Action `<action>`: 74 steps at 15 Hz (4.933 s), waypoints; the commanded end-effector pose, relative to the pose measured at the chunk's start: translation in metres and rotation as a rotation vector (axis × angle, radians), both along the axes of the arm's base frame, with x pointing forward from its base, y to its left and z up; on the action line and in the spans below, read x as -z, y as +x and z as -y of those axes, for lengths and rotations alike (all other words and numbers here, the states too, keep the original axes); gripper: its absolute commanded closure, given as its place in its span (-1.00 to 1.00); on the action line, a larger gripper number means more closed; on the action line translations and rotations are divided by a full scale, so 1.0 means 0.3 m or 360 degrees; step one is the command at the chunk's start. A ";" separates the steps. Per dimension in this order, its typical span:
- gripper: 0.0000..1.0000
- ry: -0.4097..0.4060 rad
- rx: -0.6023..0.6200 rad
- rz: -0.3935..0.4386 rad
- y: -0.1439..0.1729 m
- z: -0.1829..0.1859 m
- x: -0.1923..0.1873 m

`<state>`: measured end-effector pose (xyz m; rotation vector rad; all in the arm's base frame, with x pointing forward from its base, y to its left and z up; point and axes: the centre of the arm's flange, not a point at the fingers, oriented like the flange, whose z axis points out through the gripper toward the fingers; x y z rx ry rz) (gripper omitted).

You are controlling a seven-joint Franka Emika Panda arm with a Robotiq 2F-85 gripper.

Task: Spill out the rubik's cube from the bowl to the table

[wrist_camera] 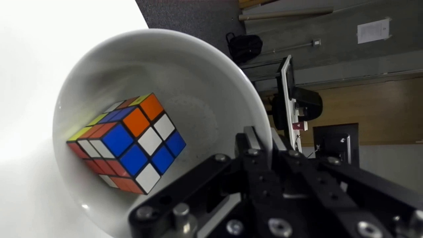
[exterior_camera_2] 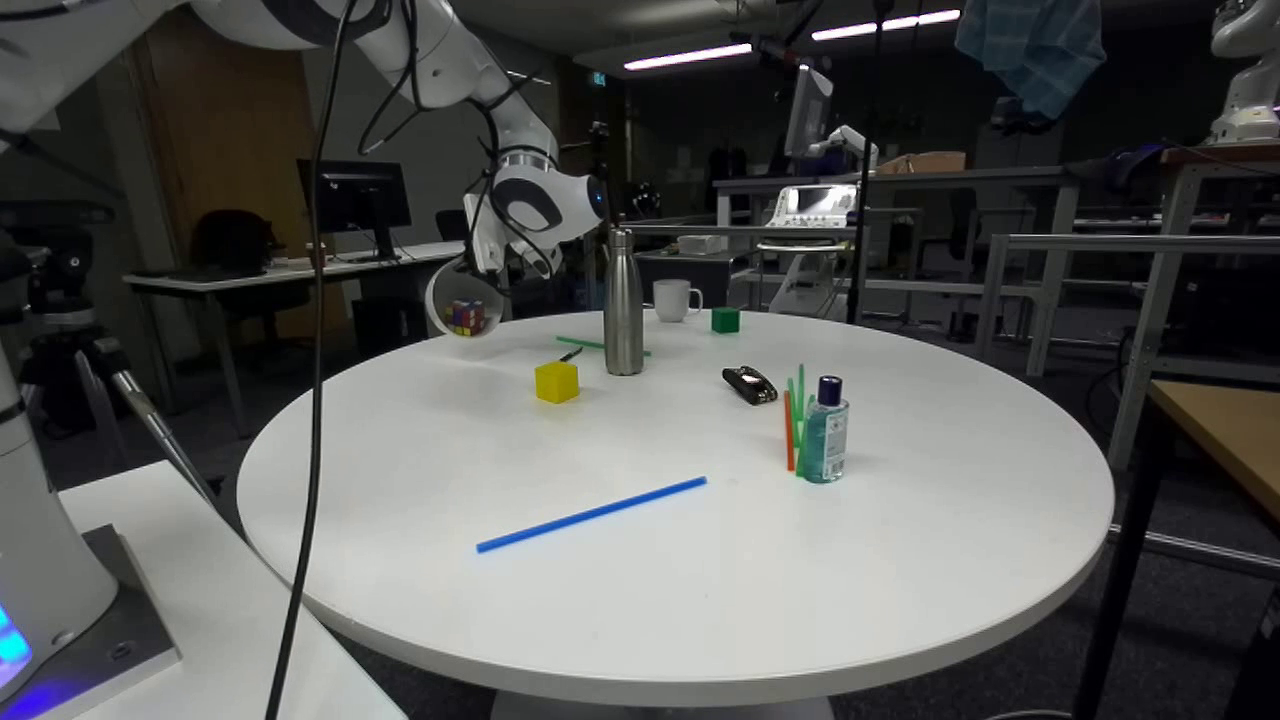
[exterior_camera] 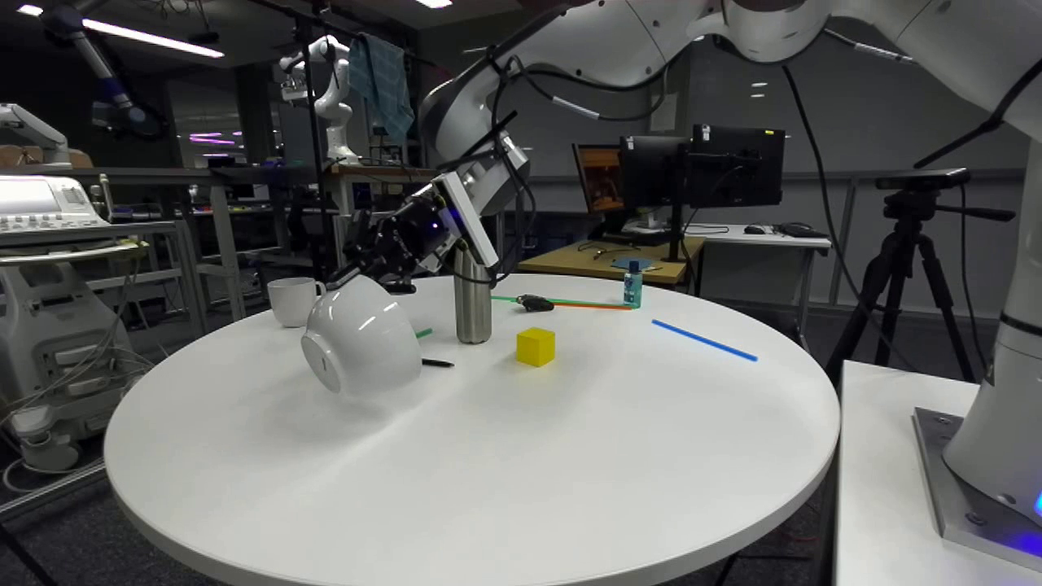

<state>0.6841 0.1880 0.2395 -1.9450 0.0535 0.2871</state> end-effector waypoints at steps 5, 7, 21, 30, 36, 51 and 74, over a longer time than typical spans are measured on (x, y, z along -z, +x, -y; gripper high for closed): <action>0.94 0.0263 -0.0003 -0.0062 0.066 0.017 -0.039; 0.94 0.0307 0.0011 -0.0079 0.069 0.027 -0.039; 0.94 0.0430 0.0094 -0.0113 0.083 0.057 -0.036; 0.94 0.0540 0.0118 -0.0144 0.080 0.062 -0.035; 0.94 0.0584 0.0144 -0.0161 0.082 0.066 -0.023; 0.94 0.0370 0.0129 -0.0152 0.085 0.066 -0.013; 0.94 -0.0411 -0.0191 -0.0052 0.108 -0.052 -0.137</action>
